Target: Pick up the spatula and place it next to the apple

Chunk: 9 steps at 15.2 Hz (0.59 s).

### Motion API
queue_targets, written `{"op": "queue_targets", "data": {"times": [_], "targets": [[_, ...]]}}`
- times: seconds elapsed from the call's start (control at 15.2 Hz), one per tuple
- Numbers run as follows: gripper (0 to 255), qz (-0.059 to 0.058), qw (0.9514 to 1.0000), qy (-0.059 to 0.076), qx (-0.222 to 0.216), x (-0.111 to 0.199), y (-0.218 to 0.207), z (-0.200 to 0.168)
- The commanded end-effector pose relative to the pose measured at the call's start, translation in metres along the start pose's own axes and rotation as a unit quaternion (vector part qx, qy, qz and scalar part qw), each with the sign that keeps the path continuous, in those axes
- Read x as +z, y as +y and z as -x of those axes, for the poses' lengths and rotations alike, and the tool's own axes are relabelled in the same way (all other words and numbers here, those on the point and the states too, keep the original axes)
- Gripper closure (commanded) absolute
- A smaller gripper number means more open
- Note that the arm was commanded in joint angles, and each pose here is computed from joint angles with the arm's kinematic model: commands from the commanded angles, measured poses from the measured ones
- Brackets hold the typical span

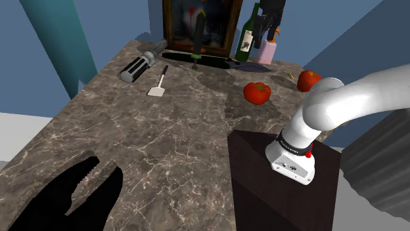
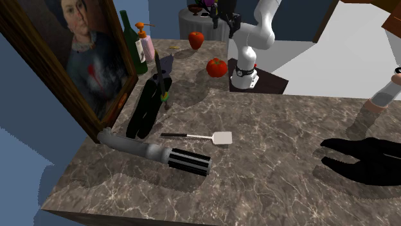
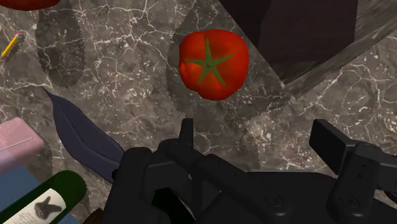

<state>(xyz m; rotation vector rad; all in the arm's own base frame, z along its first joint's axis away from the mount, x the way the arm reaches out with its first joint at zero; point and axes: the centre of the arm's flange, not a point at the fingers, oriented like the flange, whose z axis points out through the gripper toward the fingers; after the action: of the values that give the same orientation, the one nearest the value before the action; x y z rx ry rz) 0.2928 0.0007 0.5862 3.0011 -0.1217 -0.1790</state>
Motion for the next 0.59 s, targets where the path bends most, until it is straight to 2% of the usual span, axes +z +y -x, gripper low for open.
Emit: {"op": "queue_targets", "data": {"times": [0.0,0.26,0.53], "targets": [[0,0.0,1.0,0.0,0.0,0.0,0.0,0.0],[0,-0.008,0.9988,0.006,0.048,0.02,-0.036,-0.028],[0,-0.017,0.9951,0.012,0.096,0.038,-0.069,-0.06]]}}
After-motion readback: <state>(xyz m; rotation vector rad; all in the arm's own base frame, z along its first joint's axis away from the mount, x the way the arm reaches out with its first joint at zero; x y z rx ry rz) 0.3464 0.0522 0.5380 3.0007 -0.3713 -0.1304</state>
